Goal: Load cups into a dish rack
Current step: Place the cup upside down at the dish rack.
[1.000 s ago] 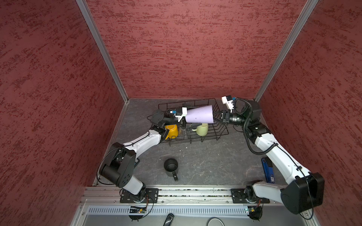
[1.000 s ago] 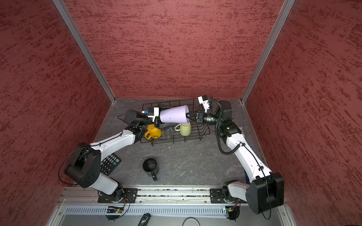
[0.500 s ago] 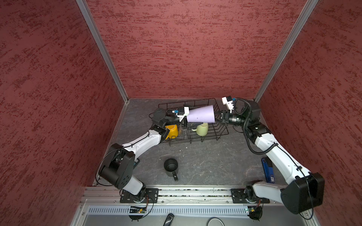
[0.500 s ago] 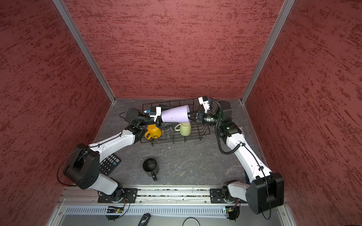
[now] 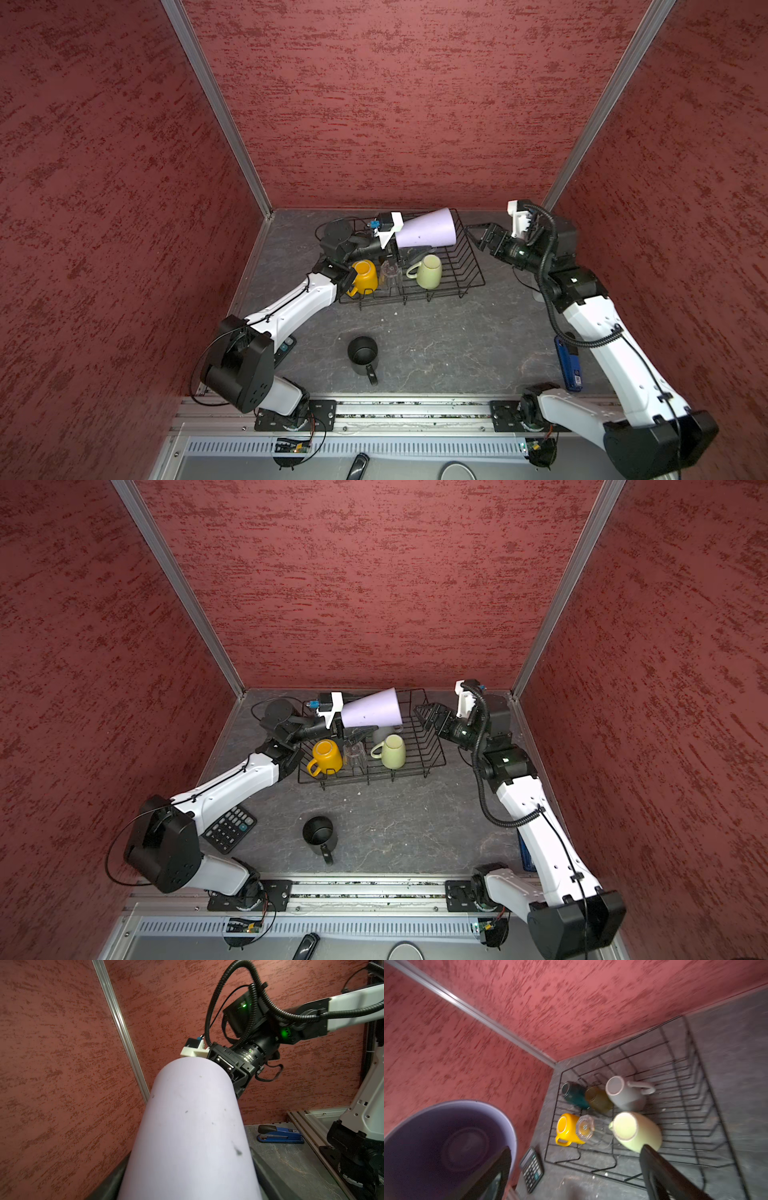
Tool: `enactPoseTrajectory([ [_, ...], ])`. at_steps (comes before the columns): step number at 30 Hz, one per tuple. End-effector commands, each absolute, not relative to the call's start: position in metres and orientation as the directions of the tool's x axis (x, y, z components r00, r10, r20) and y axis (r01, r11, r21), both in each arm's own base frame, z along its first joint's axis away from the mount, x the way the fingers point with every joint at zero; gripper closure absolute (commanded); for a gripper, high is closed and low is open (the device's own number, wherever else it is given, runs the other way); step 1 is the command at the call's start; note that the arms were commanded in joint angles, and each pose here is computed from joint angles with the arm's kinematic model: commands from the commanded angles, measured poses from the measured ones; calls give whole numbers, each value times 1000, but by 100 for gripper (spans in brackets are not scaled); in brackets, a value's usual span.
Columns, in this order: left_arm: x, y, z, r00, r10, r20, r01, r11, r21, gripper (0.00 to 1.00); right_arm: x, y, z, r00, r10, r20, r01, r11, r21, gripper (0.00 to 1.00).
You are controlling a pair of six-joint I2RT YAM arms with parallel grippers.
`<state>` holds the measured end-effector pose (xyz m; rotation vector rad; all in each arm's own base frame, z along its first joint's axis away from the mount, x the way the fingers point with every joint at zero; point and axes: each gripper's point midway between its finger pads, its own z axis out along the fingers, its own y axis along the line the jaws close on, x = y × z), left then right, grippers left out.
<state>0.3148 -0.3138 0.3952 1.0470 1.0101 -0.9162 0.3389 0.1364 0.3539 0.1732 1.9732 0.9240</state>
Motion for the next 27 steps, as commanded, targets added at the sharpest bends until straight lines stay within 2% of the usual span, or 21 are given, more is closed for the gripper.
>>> enactPoseTrajectory([
  [1,346,-313,390,92,-60,-994,941,330,67,90,345,84,351,-428,453,-782,-41,855,517,1],
  [8,391,-321,384,-180,5,-984,909,384,-165,92,344,69,338,-430,393,-813,20,904,427,1],
  [17,436,-344,350,-424,86,-902,824,449,-345,93,337,69,327,-459,361,-812,11,916,401,1],
  [21,443,-363,331,-479,164,-862,801,484,-353,93,334,71,320,-477,346,-808,1,919,394,1],
  [27,447,-392,300,-506,298,-809,782,554,-285,93,330,75,317,-491,334,-804,-24,918,396,1],
])
